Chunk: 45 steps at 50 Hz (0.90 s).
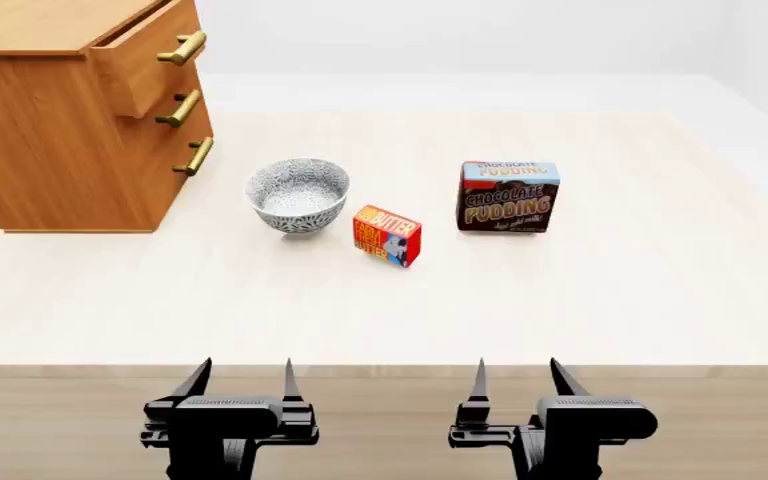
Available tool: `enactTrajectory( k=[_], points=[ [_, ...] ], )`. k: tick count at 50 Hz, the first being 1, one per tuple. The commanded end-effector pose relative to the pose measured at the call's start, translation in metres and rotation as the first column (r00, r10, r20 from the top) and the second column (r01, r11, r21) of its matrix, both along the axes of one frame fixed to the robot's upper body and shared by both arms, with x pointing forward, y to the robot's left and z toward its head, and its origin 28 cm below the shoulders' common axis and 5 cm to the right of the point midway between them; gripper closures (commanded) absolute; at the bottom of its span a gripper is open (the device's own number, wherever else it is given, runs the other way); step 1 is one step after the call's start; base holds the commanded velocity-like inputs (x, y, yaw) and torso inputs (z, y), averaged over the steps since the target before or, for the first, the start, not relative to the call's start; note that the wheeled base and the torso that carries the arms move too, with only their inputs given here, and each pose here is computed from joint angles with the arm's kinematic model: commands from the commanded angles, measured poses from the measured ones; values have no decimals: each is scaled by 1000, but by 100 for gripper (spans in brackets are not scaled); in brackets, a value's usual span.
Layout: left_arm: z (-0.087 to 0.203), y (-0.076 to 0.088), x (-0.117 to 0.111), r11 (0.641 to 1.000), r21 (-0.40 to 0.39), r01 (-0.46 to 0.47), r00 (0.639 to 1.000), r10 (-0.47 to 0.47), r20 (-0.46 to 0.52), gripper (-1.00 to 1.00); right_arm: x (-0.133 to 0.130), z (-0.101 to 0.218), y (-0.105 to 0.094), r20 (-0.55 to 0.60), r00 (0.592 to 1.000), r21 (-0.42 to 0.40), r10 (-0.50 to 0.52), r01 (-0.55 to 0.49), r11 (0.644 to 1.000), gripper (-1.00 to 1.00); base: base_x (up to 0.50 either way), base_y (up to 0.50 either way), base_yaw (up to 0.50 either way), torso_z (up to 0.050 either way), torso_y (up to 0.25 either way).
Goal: Put the butter at the back in the top drawer of the cabinet and close it.
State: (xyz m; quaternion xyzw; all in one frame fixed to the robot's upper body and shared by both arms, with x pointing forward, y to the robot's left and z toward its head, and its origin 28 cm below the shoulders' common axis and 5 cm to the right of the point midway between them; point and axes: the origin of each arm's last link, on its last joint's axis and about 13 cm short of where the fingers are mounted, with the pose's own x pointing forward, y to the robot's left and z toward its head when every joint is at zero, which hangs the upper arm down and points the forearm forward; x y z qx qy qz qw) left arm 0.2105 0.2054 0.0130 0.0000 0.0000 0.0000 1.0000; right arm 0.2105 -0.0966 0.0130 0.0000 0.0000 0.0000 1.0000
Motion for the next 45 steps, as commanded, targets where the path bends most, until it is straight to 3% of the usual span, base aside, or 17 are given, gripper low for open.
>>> enactTrajectory(
  k=[1, 17, 45],
  points=[
    [0, 0, 0, 1000, 0, 0, 1000, 0, 0, -100, 0, 0, 0, -1, 1000, 1, 0, 0, 1000, -100, 0, 0, 0, 0, 0],
    [-1, 0, -1, 1000, -4, -3, 1000, 3, -3, -100, 2, 0, -3, -6, 1000, 17, 2, -2, 1000, -100, 0, 10, 0, 0, 0],
    [-2, 0, 1, 1000, -4, -1, 1000, 1, -12, -100, 2, 0, -3, -9, 1000, 20, 4, -4, 1000, -100, 0, 496, 0, 0, 0]
  ],
)
